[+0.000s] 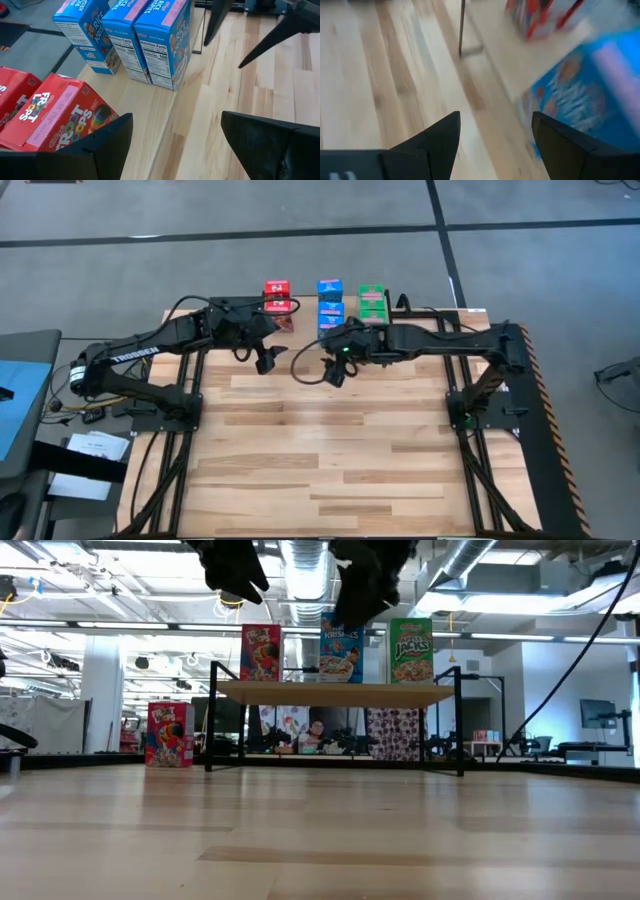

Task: Stack cereal on shelf
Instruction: Put the blue cereal box on the shelf aligned with the other blue cereal box

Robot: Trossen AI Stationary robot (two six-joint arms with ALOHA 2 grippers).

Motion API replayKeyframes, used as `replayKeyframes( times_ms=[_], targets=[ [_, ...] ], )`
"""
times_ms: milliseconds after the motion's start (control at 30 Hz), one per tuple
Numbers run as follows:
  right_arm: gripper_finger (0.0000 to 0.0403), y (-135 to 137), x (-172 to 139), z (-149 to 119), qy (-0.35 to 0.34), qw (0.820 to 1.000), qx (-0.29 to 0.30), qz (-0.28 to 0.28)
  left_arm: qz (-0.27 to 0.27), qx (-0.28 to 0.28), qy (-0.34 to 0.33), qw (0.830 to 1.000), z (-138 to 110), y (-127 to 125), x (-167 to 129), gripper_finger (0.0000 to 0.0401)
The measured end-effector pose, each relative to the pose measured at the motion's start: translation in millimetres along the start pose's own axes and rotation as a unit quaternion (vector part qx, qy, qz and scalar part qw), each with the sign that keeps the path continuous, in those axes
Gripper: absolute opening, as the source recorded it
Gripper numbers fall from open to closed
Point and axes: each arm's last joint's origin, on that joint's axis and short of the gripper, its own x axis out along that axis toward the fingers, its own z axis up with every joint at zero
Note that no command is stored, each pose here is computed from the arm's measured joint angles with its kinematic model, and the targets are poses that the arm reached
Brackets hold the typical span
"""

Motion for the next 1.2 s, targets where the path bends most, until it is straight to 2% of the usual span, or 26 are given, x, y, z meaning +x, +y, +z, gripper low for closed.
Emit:
replayKeyframes(
  times_ms=[233,533,933,1200],
  targets=[
    [0.0269,4.7,15.2,-3.6,0.021,1.000,-0.011,-0.005,0.003,0.001,0.006,1.000,-1.0,0.1,0.1,0.0293],
    [0.0269,-4.3,33.4,-9.1,0.052,0.998,-0.009,-0.032,0.005,0.001,0.006,1.000,-1.1,0.2,0.1,0.0293],
    [0.0269,-21.9,36.9,-3.5,0.034,0.997,0.021,-0.058,0.005,0.005,0.006,1.000,-1.0,0.2,0.1,0.0293],
    [0.0269,-19.3,36.4,-3.1,0.031,0.998,0.020,-0.051,0.005,0.007,0.006,1.000,-1.0,0.2,0.1,0.0293]
  ],
)
